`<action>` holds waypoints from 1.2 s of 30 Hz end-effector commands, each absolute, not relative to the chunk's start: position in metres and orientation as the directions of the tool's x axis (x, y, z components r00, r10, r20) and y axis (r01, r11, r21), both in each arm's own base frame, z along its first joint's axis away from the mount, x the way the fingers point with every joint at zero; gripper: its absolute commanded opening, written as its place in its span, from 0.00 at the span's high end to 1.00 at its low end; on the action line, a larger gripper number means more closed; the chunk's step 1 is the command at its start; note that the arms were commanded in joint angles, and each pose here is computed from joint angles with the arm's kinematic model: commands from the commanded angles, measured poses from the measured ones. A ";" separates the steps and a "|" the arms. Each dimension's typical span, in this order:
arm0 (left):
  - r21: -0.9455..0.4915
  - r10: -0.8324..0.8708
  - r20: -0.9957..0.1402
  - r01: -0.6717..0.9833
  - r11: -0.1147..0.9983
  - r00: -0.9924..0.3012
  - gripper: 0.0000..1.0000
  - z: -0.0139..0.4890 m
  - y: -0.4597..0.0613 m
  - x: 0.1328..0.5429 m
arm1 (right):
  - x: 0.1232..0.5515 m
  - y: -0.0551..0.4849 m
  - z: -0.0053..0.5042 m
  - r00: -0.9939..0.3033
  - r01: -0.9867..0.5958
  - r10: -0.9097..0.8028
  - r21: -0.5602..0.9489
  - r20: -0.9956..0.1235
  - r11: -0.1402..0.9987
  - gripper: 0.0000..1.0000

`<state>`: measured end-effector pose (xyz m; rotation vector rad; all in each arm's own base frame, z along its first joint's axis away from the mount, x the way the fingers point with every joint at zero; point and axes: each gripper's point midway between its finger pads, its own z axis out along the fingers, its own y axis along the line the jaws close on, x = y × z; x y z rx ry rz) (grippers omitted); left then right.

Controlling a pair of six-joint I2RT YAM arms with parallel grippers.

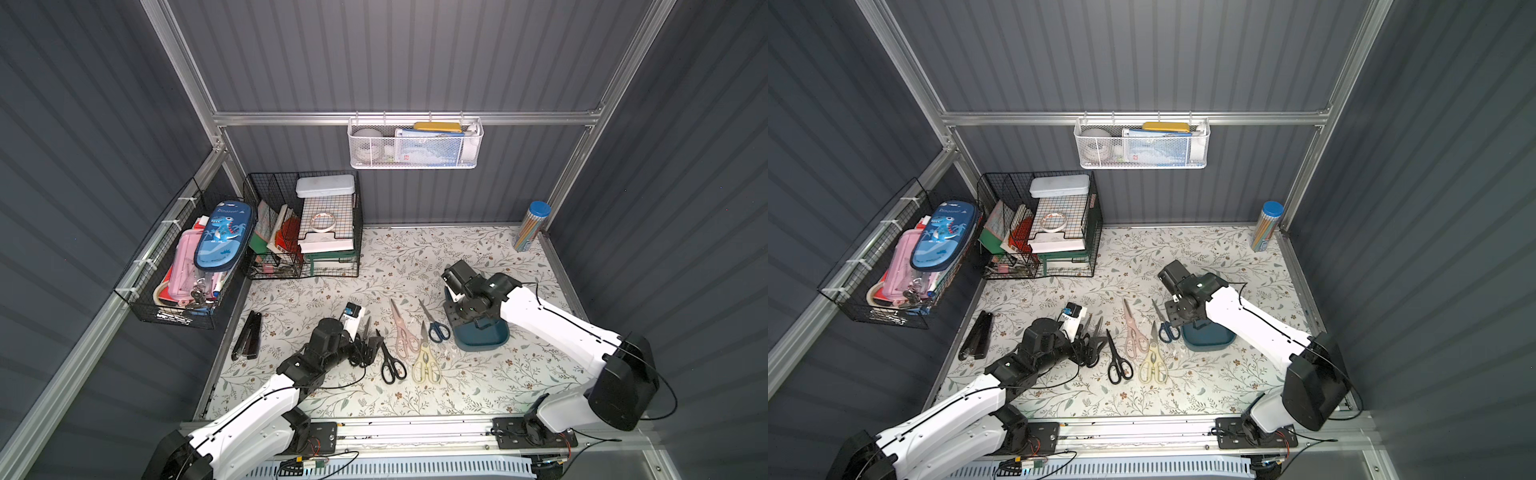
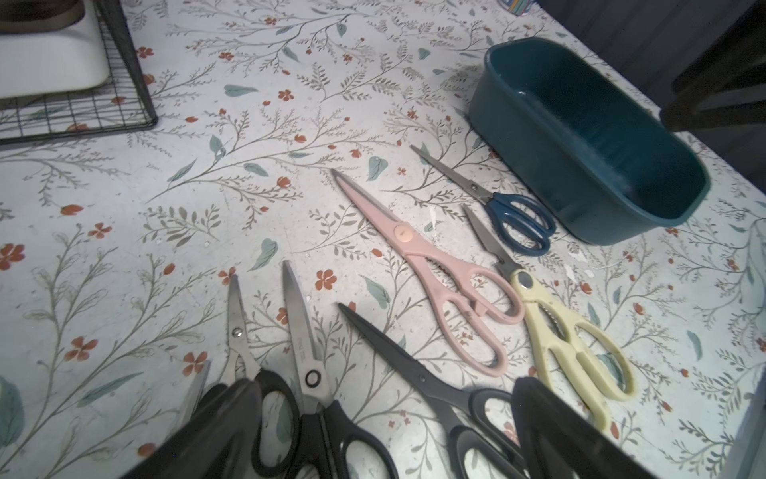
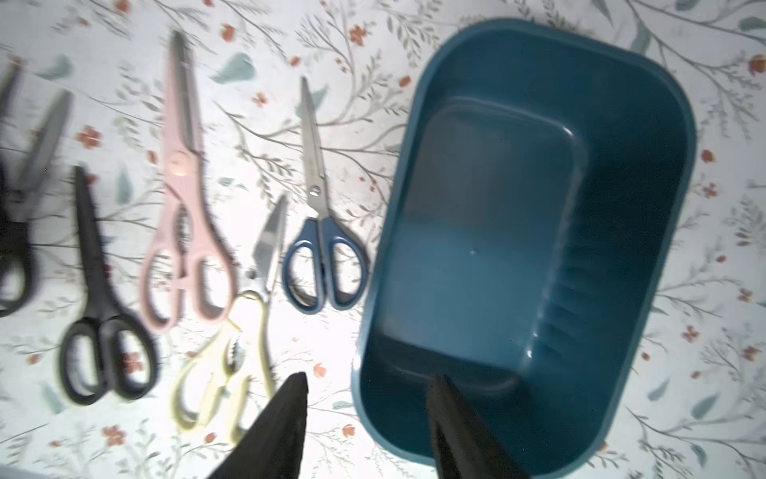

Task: Put the scissors into the storage box
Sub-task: Place the storage box at the center of the board, then pick up the scissors from the center of the board.

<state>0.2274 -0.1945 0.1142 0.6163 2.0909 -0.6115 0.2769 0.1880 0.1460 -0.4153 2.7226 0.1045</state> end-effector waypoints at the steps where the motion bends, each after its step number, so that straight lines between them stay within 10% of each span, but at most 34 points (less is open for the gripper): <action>1: -0.187 0.242 -0.856 0.710 0.679 -0.456 0.01 0.117 -0.207 0.215 | 0.266 0.214 0.131 -0.899 -0.363 -0.315 0.112 -0.304 0.925 0.51; 36: -0.133 0.263 -0.869 0.709 0.692 -0.420 0.01 0.120 -0.208 0.212 | 0.280 0.213 0.013 -0.952 -0.298 -0.302 -0.070 -0.056 0.952 0.69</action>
